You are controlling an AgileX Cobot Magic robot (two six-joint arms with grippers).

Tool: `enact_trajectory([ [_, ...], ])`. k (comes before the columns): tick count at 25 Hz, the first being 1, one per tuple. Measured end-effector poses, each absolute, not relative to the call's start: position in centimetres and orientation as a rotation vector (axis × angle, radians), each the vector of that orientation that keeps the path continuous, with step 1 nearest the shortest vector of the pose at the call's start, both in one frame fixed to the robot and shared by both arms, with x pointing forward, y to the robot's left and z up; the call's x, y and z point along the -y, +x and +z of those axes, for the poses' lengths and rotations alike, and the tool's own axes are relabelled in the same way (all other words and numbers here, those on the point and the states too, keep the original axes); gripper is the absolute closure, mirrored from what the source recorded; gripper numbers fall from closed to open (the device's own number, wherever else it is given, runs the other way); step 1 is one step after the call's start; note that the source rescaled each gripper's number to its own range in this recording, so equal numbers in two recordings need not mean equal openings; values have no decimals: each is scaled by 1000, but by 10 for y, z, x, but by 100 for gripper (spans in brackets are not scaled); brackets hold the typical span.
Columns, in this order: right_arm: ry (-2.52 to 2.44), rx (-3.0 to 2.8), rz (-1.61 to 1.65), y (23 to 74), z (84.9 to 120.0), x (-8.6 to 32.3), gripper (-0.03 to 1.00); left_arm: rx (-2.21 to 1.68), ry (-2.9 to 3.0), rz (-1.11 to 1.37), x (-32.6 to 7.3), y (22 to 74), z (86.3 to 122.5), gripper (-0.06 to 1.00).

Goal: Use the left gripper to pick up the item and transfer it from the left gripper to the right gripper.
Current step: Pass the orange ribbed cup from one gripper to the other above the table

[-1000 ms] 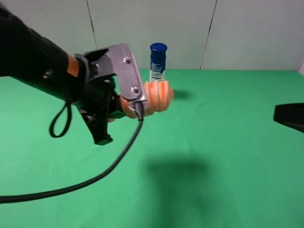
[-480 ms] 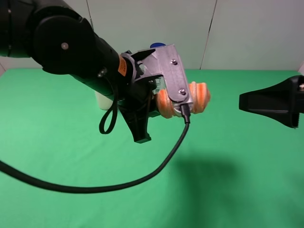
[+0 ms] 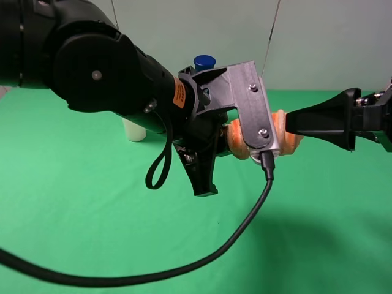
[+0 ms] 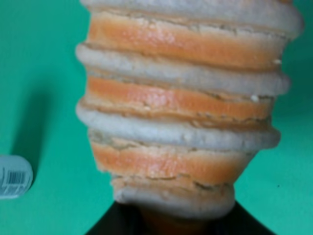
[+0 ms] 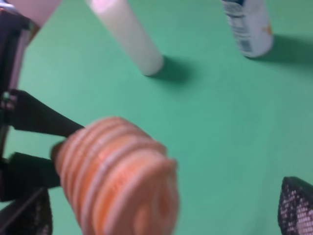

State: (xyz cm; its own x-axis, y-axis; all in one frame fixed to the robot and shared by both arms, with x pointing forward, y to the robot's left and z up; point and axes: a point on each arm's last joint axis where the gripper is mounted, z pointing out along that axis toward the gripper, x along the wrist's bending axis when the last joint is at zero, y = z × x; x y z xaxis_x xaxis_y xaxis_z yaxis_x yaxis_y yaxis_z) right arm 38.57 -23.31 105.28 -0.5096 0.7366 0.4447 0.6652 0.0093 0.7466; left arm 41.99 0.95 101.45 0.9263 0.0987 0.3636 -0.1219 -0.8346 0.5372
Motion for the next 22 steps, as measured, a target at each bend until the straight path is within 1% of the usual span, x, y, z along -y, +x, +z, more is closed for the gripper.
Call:
enact_trajectory([
  [10,1449,-2257,1594,385,1052,228,-3,23,2403,560,-2,422,1021,94],
  [22,1417,-2286,1617,383,1053,226,-2,51,2378,559,3,415,1022,94],
])
